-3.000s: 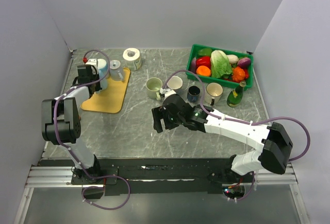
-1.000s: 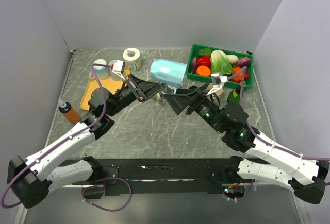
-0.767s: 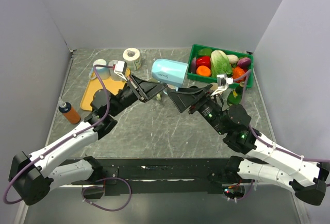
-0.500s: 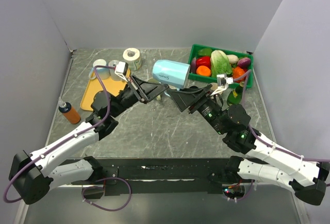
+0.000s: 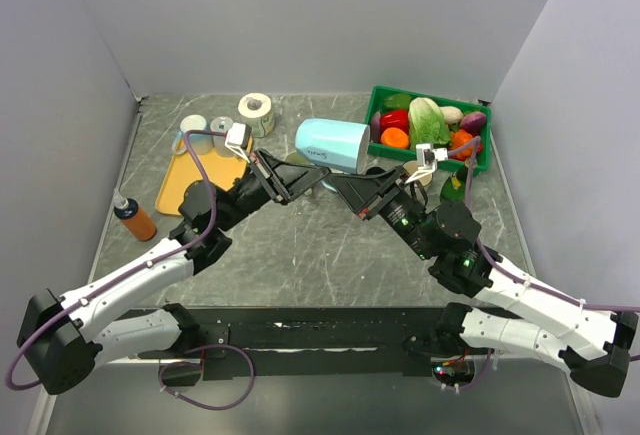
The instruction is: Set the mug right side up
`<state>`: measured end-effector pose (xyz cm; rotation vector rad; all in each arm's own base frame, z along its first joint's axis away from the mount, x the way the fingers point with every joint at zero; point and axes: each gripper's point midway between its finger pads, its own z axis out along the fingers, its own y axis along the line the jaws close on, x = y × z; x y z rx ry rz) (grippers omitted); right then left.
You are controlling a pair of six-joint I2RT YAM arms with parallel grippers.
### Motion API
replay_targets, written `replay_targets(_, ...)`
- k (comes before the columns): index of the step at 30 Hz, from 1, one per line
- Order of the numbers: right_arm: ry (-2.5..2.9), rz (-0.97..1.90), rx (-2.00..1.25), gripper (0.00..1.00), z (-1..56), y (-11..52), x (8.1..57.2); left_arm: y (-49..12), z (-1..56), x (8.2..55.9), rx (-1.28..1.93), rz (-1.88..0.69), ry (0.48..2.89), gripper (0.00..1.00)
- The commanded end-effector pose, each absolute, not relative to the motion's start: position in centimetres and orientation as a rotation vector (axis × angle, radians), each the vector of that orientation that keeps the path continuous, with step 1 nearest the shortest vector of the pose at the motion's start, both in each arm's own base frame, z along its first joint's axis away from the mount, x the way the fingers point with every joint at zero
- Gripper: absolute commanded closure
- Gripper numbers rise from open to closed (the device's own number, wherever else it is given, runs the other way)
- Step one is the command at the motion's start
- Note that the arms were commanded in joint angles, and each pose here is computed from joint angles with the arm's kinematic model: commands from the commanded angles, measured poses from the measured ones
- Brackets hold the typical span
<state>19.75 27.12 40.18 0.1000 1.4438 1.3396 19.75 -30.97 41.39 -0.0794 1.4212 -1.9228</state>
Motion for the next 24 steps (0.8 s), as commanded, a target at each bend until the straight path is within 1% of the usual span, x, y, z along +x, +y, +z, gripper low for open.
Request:
replay_targets(1, 1.406, 1.294, 0.144, 1.00, 41.3, 25.5, 20.2, -29.7, 45.2, 16.7, 0.044, -1.982, 1.249, 0.99)
replay_targets(3, 1.421, 1.274, 0.143, 1.00, 40.8, 25.3, 20.3, -29.7, 44.2, 16.6, 0.066, -1.954, 1.274, 0.99)
replay_targets(4, 1.424, 1.268, 0.139, 1.00, 40.8, 25.2, 20.2, -29.7, 43.9, 16.4, 0.086, -1.945, 1.287, 0.96)
replay_targets(5, 1.428, 1.263, 0.133, 1.00, 40.7, 25.2, 20.2, -29.7, 43.6, 16.2, 0.108, -1.920, 1.291, 0.91)
replay_targets(6, 1.447, 1.248, 0.126, 1.00, 40.3, 25.1, 20.2, -29.8, 43.0, 16.2, 0.120, -1.907, 1.310, 0.84)
replay_targets(7, 1.453, 1.240, 0.130, 1.00, 40.2, 24.8, 20.2, -29.9, 42.2, 16.1, 0.133, -1.892, 1.340, 0.68)
replay_targets(9, 1.476, 1.223, 0.124, 1.00, 39.6, 24.6, 20.1, -29.8, 41.3, 16.1, 0.144, -1.859, 1.361, 0.47)
replay_targets(10, 1.475, 1.224, 0.122, 1.00, 39.6, 24.4, 19.8, -29.8, 40.8, 16.1, 0.145, -1.848, 1.373, 0.35)
replay_targets(12, 1.480, 1.204, 0.116, 1.00, 39.3, 24.0, 19.7, -29.7, 39.9, 16.1, 0.151, -1.827, 1.392, 0.24)
replay_targets(13, 1.483, 1.186, 0.102, 1.00, 39.2, 23.7, 19.6, -29.7, 39.6, 16.1, 0.152, -1.819, 1.403, 0.14)
replay_targets(15, 1.491, 1.113, 0.079, 1.00, 38.9, 22.9, 19.9, -29.8, 38.5, 16.2, 0.163, -1.791, 1.444, 0.07)
replay_targets(16, 1.511, 1.076, 0.086, 1.00, 38.3, 22.2, 19.9, -29.8, 38.2, 16.3, 0.161, -1.776, 1.457, 0.01)
replay_targets(17, 1.519, 1.043, 0.094, 1.00, 37.9, 21.7, 20.1, -29.8, 37.3, 16.5, 0.156, -1.748, 1.494, 0.01)
replay_targets(19, 1.528, 0.952, 0.126, 1.00, 37.2, 20.2, 20.7, -29.7, 36.2, 16.9, 0.140, -1.710, 1.539, 0.03)
replay_targets(24, 1.641, 0.637, 0.161, 1.00, 33.8, 16.4, 22.1, -28.5, 32.8, 18.3, 0.053, -1.537, 1.675, 0.04)
